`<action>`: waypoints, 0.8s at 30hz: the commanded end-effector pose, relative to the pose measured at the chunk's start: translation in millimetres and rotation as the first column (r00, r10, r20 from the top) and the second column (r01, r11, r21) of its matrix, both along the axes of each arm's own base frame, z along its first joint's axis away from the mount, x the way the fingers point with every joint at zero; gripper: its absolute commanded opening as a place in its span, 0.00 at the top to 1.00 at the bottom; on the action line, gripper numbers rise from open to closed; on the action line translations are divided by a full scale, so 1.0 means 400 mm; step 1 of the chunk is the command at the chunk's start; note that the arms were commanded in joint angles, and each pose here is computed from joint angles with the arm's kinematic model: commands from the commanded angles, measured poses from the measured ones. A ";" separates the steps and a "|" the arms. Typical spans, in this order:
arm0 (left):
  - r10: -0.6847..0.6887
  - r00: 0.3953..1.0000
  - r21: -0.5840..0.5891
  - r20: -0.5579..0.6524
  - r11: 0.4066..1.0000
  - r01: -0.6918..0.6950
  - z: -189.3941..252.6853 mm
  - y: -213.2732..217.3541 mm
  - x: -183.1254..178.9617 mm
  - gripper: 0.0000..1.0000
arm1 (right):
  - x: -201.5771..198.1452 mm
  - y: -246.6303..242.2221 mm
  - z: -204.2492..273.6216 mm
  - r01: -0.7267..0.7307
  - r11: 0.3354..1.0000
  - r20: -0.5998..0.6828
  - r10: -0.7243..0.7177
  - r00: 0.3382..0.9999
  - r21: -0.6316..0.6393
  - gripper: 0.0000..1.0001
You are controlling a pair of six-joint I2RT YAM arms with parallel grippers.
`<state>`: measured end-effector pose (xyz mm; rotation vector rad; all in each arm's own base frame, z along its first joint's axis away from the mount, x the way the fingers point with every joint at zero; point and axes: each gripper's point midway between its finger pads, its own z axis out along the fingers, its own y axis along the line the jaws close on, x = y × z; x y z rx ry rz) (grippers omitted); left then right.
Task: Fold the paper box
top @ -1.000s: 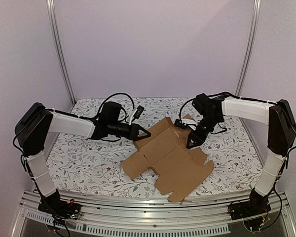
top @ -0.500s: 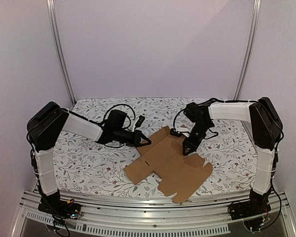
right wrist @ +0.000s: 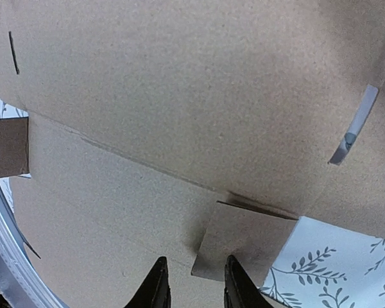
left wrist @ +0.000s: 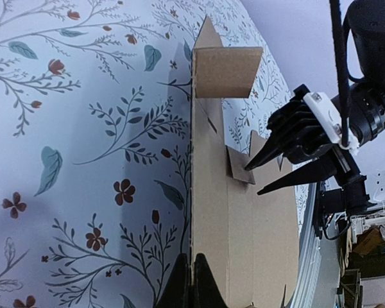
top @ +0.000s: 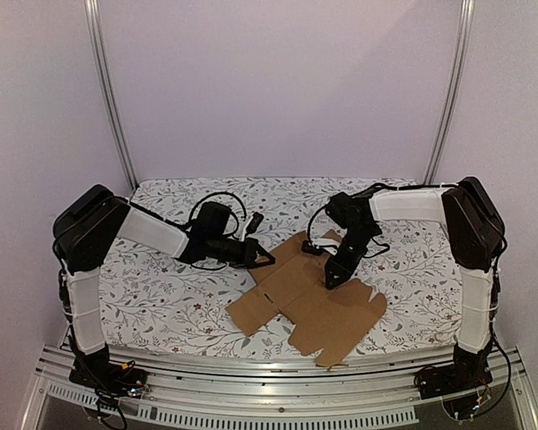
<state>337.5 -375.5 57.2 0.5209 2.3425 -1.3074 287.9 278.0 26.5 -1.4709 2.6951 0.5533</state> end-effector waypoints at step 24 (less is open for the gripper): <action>-0.184 0.959 0.071 0.214 0.982 0.173 0.112 -0.008 -0.005 1.00 | -0.038 -0.002 0.418 -0.322 0.939 0.293 0.276 0.915 0.122 0.57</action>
